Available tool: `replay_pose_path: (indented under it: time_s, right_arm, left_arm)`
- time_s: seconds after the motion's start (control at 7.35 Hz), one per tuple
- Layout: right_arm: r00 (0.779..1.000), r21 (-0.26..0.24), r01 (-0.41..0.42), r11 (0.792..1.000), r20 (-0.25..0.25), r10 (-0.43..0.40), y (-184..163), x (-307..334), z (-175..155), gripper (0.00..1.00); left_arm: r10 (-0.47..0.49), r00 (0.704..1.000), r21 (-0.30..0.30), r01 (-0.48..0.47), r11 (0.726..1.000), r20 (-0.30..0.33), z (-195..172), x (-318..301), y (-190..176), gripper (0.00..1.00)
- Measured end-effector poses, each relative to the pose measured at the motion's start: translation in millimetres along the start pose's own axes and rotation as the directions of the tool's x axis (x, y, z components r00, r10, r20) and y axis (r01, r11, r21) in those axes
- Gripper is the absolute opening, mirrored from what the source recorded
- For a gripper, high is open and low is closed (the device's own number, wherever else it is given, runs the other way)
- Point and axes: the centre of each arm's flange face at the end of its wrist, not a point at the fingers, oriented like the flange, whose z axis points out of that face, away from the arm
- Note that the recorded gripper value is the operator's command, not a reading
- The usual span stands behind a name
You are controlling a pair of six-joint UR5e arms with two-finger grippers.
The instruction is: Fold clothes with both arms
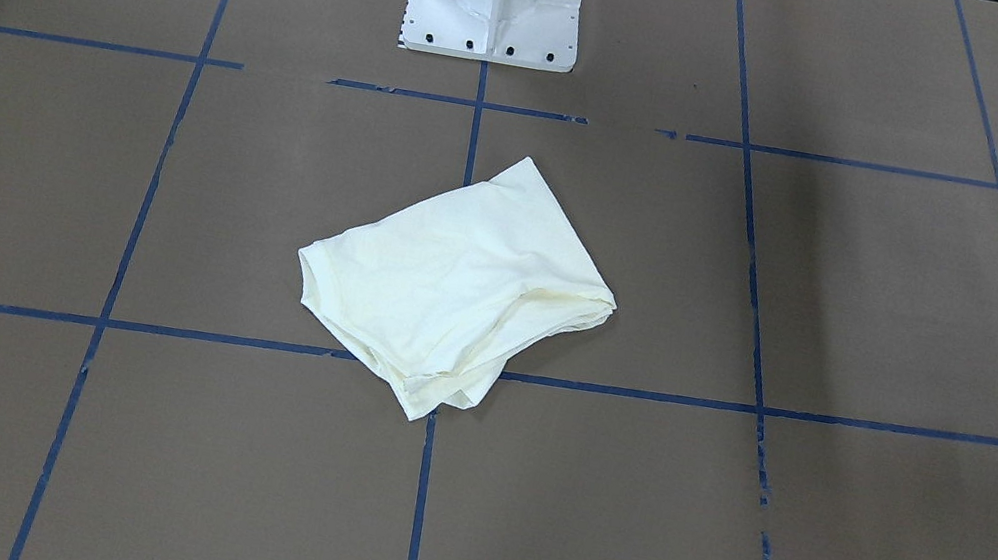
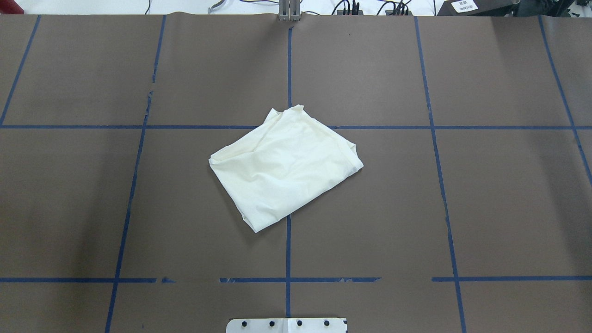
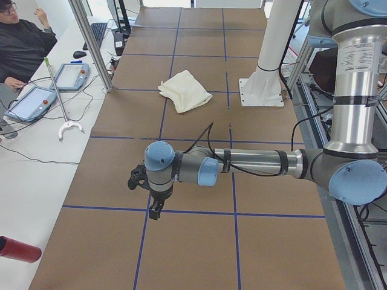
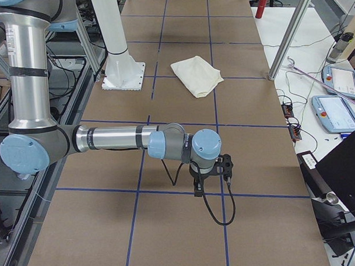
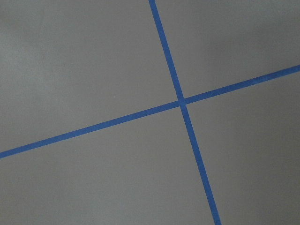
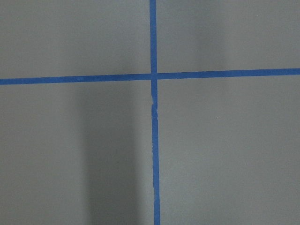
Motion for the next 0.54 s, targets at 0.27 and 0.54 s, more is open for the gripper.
replay_pose_path:
  time_s: [0.27, 0.54]
  right_arm:
    - [1.000, 0.007, -0.022, 1.000, 0.001, 0.022, 0.0, 0.1, -0.8, 1.00]
    - [0.999, 0.036, -0.044, 0.998, -0.001, 0.044, -0.9, -0.5, -2.0, 1.00]
  left_arm:
    - [-0.088, 0.996, 0.004, 0.088, 0.996, -0.002, -0.2, 0.4, -0.2, 1.00]
    - [-0.128, 0.992, 0.004, 0.128, 0.992, -0.004, 0.0, 1.1, -0.5, 1.00]
